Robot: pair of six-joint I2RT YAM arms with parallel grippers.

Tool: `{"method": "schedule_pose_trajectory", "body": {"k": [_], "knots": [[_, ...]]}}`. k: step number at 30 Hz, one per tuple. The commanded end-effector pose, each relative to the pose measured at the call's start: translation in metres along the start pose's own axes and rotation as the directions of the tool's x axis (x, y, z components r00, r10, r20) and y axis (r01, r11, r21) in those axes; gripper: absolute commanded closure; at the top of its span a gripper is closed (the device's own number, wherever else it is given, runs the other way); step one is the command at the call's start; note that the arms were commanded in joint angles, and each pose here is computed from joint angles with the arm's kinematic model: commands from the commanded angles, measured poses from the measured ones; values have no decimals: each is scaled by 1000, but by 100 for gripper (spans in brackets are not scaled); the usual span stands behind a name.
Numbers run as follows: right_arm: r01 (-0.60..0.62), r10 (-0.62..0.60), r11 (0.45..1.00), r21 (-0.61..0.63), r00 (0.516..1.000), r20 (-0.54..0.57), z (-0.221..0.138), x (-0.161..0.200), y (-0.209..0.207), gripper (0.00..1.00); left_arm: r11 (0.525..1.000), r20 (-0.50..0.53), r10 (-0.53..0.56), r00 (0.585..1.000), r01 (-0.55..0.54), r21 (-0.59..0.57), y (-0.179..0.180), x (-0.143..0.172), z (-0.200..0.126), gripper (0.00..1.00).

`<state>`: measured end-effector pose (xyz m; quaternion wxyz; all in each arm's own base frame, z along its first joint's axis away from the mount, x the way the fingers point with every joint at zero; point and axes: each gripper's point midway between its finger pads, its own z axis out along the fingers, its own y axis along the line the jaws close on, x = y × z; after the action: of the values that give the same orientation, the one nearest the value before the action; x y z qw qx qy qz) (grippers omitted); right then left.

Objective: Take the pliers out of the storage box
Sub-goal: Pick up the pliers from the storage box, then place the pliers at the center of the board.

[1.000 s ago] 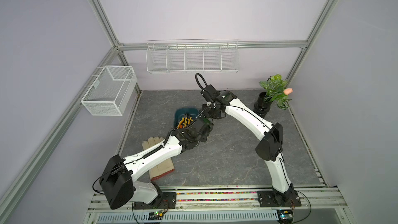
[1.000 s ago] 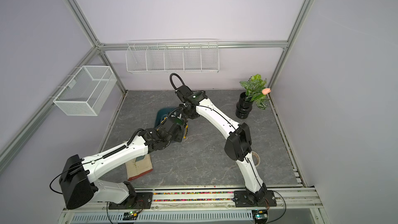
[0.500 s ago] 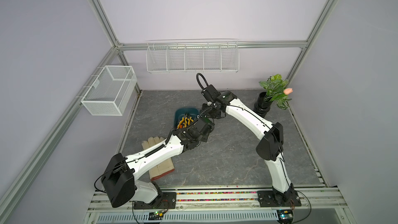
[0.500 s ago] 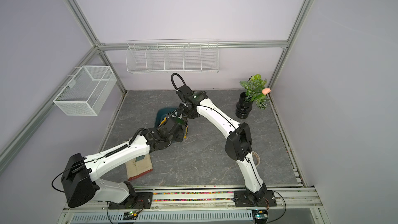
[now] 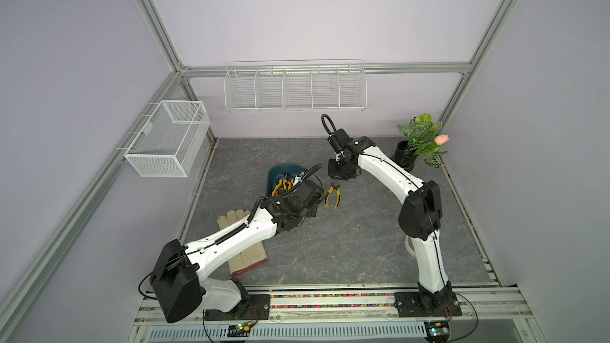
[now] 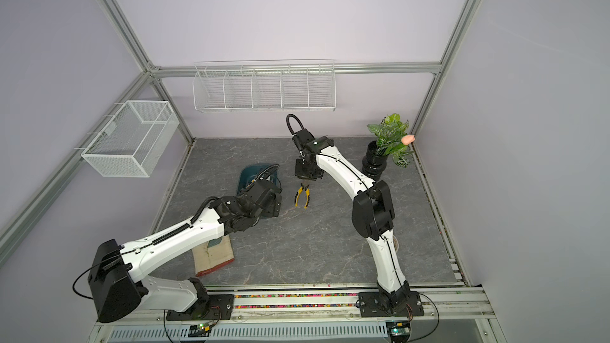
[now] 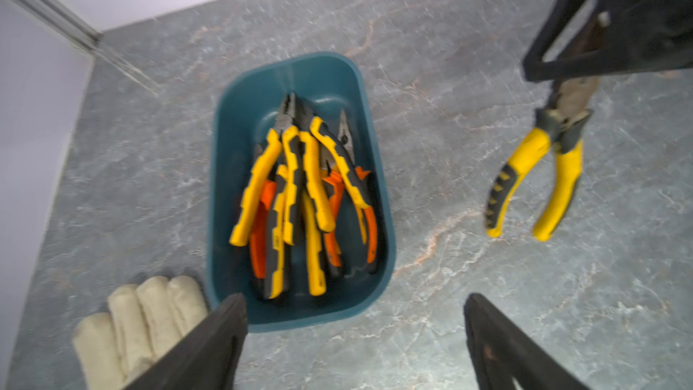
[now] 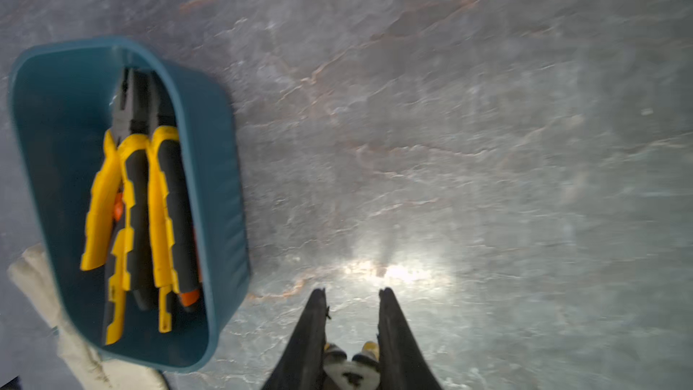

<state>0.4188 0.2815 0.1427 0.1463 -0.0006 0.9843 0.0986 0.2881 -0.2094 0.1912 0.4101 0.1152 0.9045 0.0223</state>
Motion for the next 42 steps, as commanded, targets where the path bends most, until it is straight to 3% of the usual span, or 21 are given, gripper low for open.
{"method": "schedule_pose_trajectory", "body": {"k": [1, 18, 29, 42], "knots": [[68, -69, 997, 43, 997, 23, 2, -11, -3, 93, 998, 37, -32, 999, 34, -60, 23, -7, -14, 8], [143, -143, 990, -1, 989, 38, 101, -53, 29, 94, 996, 42, -62, 997, 64, -55, 39, 10, -20, 8], [144, -145, 989, 22, 989, 35, 136, -51, 25, 93, 998, 27, -57, 998, 58, -39, 33, 16, -13, 8], [115, -116, 992, 55, 993, 15, 156, -45, 16, 83, 997, 25, -60, 998, 61, -41, 34, 18, -13, 8]]}}
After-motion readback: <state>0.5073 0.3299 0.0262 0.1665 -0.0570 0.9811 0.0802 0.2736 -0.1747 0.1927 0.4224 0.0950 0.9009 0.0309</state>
